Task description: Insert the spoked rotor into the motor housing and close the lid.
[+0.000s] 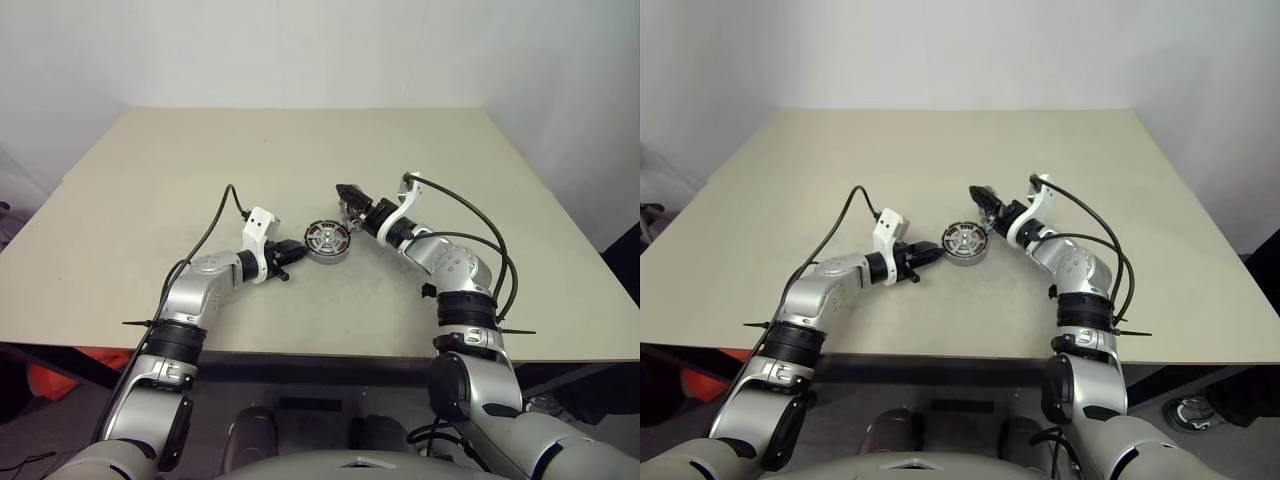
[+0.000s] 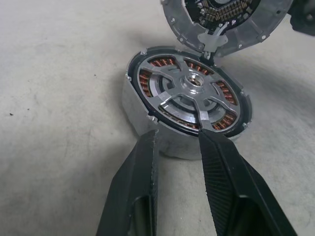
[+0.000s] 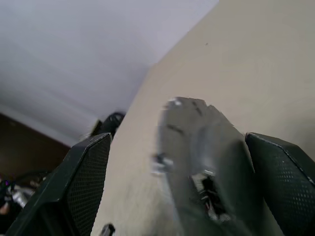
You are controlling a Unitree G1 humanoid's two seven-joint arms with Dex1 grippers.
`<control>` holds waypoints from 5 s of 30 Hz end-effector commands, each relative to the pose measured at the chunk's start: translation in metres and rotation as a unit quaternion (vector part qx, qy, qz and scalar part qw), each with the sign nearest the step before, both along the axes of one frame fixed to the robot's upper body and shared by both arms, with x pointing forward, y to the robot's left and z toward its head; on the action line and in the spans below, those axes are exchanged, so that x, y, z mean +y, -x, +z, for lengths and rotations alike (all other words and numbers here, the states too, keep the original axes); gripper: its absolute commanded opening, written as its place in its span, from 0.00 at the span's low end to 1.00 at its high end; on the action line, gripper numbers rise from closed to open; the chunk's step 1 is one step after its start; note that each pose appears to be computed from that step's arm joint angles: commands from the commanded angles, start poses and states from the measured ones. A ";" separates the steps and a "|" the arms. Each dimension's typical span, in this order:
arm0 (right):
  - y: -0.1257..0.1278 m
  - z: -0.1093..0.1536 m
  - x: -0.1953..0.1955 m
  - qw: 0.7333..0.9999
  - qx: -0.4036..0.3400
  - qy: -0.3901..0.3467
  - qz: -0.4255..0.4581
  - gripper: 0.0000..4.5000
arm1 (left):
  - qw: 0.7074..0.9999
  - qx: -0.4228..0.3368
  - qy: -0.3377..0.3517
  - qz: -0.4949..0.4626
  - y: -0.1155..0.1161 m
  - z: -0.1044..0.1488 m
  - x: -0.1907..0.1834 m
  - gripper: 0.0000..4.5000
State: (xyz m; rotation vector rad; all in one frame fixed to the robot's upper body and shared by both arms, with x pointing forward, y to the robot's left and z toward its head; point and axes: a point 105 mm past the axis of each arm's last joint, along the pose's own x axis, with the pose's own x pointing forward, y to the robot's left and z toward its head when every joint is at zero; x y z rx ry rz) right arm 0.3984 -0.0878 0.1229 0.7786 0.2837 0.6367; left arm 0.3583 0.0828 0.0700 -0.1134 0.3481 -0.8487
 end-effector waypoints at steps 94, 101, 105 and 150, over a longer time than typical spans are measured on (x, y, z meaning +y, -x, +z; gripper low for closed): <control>0.013 -0.039 0.032 0.877 -0.212 0.424 0.074 0.71 | 0.998 -0.014 -0.012 0.060 -0.010 0.003 0.035 0.30; 0.013 -0.035 0.032 0.874 -0.219 0.427 0.075 0.71 | 0.998 -0.011 -0.011 0.059 -0.008 0.000 0.032 0.30; 0.011 -0.037 0.033 0.874 -0.216 0.429 0.074 0.71 | 0.998 -0.010 -0.012 0.059 -0.008 0.000 0.033 0.30; 0.028 -0.092 0.014 0.856 -0.094 0.488 0.143 0.71 | 0.997 0.013 0.041 0.062 -0.014 0.009 0.008 0.30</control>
